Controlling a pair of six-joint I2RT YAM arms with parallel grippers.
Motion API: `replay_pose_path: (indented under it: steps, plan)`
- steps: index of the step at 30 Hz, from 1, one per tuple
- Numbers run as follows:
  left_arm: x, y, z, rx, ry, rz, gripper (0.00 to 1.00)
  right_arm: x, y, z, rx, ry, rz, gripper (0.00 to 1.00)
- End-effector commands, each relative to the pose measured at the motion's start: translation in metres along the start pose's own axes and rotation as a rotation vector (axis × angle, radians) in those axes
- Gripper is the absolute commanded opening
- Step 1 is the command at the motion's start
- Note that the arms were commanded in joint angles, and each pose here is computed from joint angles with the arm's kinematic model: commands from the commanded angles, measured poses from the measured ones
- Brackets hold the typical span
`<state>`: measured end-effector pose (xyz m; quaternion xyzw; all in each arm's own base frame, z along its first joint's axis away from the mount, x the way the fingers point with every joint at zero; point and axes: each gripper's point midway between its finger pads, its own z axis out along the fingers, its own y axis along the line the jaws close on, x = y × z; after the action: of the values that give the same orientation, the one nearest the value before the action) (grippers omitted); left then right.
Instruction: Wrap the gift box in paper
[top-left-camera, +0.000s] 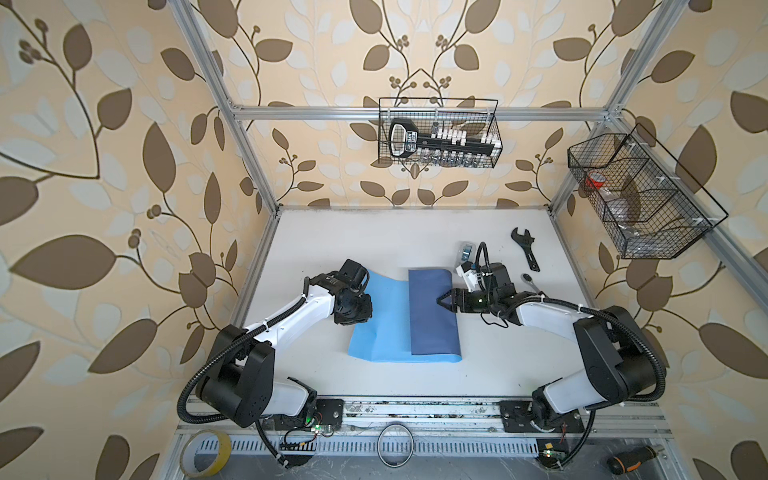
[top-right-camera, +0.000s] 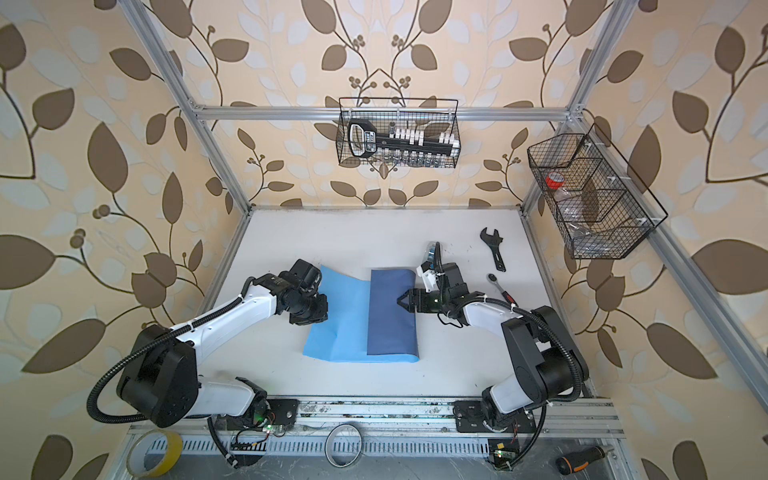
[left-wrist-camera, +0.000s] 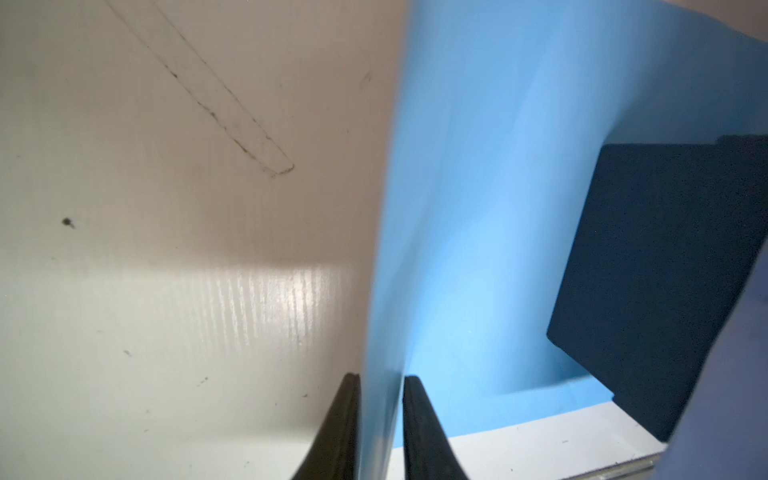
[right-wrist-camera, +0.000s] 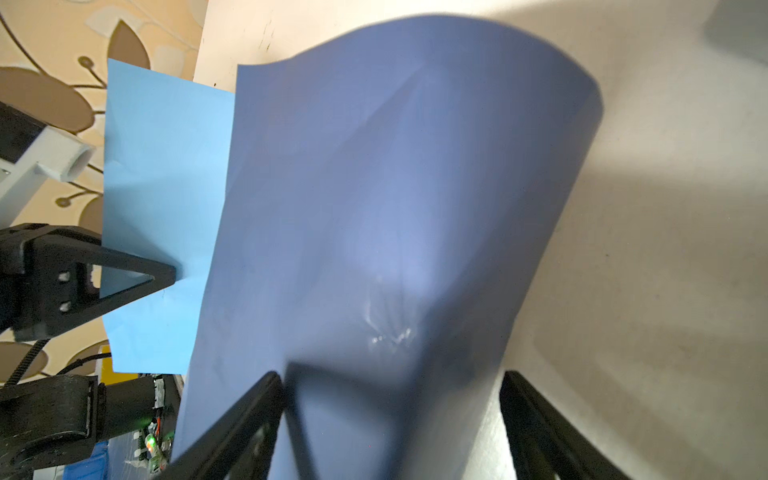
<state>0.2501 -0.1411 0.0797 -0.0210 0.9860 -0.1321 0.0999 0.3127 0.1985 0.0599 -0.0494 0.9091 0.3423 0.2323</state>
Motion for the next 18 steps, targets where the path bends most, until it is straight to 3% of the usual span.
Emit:
replay_pose_path:
  steps: [1,6,10,18]
  plan:
    - [-0.005,-0.002,-0.015,-0.015,0.017,0.041,0.18,0.034,-0.027,0.007,0.112,0.111,0.034,0.82]
    - [-0.009,-0.004,-0.014,-0.024,0.034,0.069,0.13,0.035,-0.027,0.007,0.111,0.113,0.033,0.82]
    - [-0.013,-0.011,-0.015,0.003,0.028,0.069,0.00,0.035,-0.027,0.007,0.110,0.113,0.035,0.82]
    - [-0.019,-0.059,-0.041,0.103,-0.028,0.044,0.00,0.035,-0.027,0.008,0.111,0.113,0.034,0.82]
